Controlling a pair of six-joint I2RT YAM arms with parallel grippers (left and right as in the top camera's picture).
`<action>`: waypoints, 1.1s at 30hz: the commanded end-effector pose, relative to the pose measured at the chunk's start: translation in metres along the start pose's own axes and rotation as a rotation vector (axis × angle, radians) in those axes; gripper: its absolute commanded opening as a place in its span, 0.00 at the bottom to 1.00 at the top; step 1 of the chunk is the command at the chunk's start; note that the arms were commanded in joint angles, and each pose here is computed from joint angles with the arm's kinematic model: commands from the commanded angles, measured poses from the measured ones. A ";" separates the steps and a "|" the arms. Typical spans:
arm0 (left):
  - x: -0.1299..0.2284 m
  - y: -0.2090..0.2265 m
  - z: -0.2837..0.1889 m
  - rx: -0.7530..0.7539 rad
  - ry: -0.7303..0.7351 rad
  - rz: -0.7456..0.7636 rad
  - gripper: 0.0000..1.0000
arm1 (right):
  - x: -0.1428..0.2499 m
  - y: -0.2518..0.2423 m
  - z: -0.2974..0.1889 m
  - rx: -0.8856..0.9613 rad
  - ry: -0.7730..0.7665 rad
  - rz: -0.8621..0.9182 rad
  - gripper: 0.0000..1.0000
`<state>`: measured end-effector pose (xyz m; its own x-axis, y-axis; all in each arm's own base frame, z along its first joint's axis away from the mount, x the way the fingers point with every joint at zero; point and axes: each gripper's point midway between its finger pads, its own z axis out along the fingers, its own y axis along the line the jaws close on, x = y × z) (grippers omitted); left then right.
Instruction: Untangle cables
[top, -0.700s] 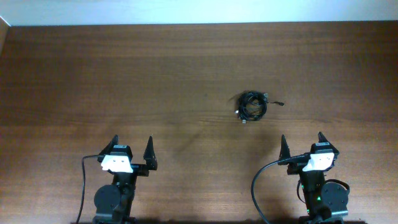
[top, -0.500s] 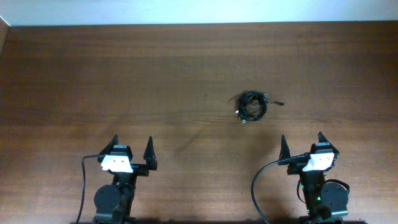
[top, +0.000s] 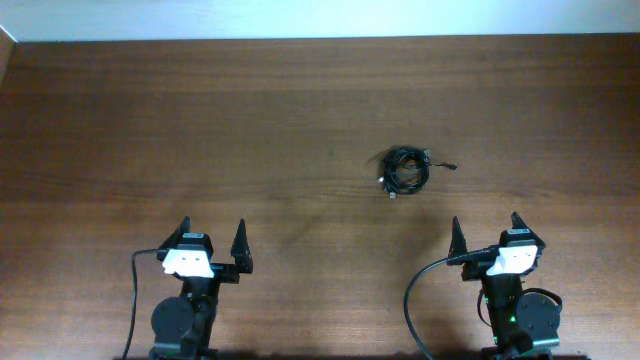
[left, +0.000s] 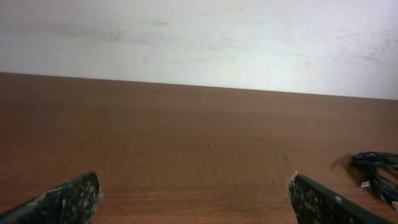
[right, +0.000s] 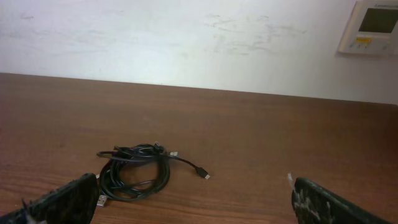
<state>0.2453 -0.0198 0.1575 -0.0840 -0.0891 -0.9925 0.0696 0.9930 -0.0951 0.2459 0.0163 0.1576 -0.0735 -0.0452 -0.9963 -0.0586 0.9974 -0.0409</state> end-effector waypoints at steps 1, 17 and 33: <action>0.002 -0.003 0.000 0.014 0.007 0.016 0.99 | 0.003 0.000 0.000 -0.001 0.007 -0.006 0.99; 0.002 -0.003 0.000 0.014 0.007 0.016 0.99 | 0.003 0.000 0.000 -0.001 0.007 -0.006 0.98; -0.004 -0.003 0.000 0.015 -0.016 0.016 0.99 | 0.003 0.000 0.000 -0.001 0.007 -0.006 0.99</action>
<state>0.2455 -0.0199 0.1600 -0.0738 -0.0900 -0.9932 0.0710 0.9929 -0.0953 0.2459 0.0163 0.1576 -0.0735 -0.0452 -0.9963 -0.0586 0.9974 -0.0409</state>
